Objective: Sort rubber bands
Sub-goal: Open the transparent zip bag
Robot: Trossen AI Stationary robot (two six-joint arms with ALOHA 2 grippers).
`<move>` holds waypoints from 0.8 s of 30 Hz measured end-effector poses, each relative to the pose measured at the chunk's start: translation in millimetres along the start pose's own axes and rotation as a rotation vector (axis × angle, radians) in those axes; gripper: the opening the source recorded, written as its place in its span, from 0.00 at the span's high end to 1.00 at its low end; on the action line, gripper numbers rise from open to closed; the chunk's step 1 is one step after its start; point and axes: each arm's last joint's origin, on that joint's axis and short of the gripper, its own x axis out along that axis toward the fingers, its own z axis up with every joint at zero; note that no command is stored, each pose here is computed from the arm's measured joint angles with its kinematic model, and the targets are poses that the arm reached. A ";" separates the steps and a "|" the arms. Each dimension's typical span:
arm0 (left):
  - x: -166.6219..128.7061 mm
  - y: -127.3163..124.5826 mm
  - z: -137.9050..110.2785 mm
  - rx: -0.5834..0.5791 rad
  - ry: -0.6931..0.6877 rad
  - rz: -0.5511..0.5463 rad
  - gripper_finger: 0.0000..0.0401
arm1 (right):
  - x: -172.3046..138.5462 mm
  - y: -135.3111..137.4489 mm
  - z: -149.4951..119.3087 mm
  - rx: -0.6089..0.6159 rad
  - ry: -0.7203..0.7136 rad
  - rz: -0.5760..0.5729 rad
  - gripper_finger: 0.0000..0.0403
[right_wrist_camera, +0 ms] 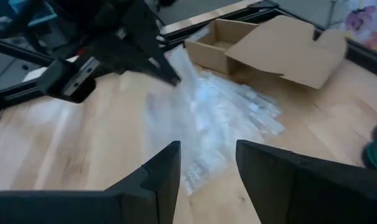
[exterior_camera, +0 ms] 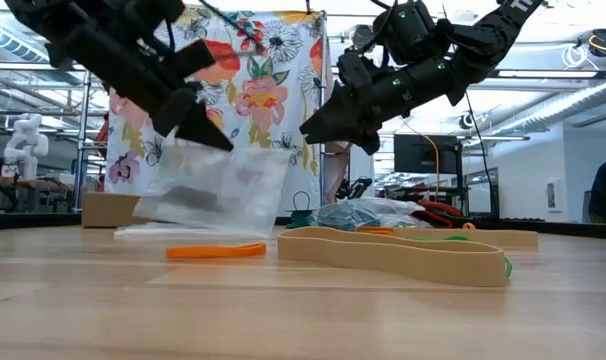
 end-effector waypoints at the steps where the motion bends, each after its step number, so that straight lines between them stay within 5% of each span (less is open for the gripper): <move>1: -1.7 -1.8 3.1 0.028 -0.009 0.025 1.00 | -0.1 -0.6 1.0 0.003 -0.004 0.019 0.64; 14: -7.9 -5.8 19.9 0.131 -0.112 0.125 1.00 | 31.8 -15.1 10.8 0.013 -0.088 0.152 0.65; 18: -8.0 -5.0 19.4 0.130 -0.103 0.157 1.00 | 46.8 -14.8 14.2 0.022 -0.010 0.230 0.70; 24: -7.6 -4.9 16.3 0.156 -0.072 0.165 1.00 | 47.2 -24.9 23.8 -0.046 0.026 0.193 0.77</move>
